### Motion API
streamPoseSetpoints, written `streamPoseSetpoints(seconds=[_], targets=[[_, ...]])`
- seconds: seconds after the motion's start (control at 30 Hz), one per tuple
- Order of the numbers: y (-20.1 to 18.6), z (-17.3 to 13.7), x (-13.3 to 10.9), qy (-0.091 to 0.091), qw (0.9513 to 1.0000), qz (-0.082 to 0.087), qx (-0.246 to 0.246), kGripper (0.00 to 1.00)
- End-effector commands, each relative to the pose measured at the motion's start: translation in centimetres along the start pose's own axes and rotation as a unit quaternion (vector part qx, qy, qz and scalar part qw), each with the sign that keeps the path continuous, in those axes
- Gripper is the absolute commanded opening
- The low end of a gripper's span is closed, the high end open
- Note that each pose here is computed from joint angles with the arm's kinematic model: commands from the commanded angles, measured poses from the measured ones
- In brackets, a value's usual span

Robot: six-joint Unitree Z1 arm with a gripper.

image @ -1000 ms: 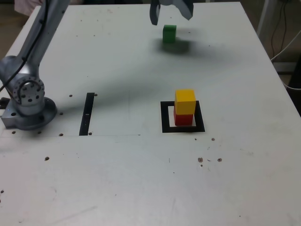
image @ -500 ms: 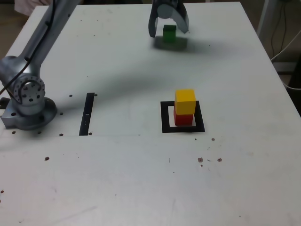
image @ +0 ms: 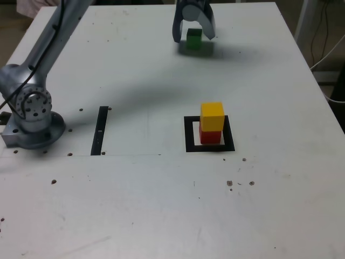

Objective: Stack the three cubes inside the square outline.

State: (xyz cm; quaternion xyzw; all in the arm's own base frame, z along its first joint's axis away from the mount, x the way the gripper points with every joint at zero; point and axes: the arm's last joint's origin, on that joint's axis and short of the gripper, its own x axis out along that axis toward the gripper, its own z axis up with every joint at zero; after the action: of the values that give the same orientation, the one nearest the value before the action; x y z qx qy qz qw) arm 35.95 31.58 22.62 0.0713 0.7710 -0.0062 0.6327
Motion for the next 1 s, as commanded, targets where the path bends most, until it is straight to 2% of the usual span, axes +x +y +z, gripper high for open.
streamPoseSetpoints(seconds=[0.0, 0.17, 0.47, 0.97], targets=[[0.08, 0.16, 0.23, -0.006, 1.0, -0.001, -0.002, 0.39], [0.07, 0.23, 0.21, -0.012, 0.9999, -0.003, -0.002, 0.31], [-0.05, 0.24, 0.42, -0.012, 0.9999, -0.01, -0.001, 0.2], [-0.34, 0.18, -0.09, -0.011, 0.9999, -0.006, 0.001, 0.12]])
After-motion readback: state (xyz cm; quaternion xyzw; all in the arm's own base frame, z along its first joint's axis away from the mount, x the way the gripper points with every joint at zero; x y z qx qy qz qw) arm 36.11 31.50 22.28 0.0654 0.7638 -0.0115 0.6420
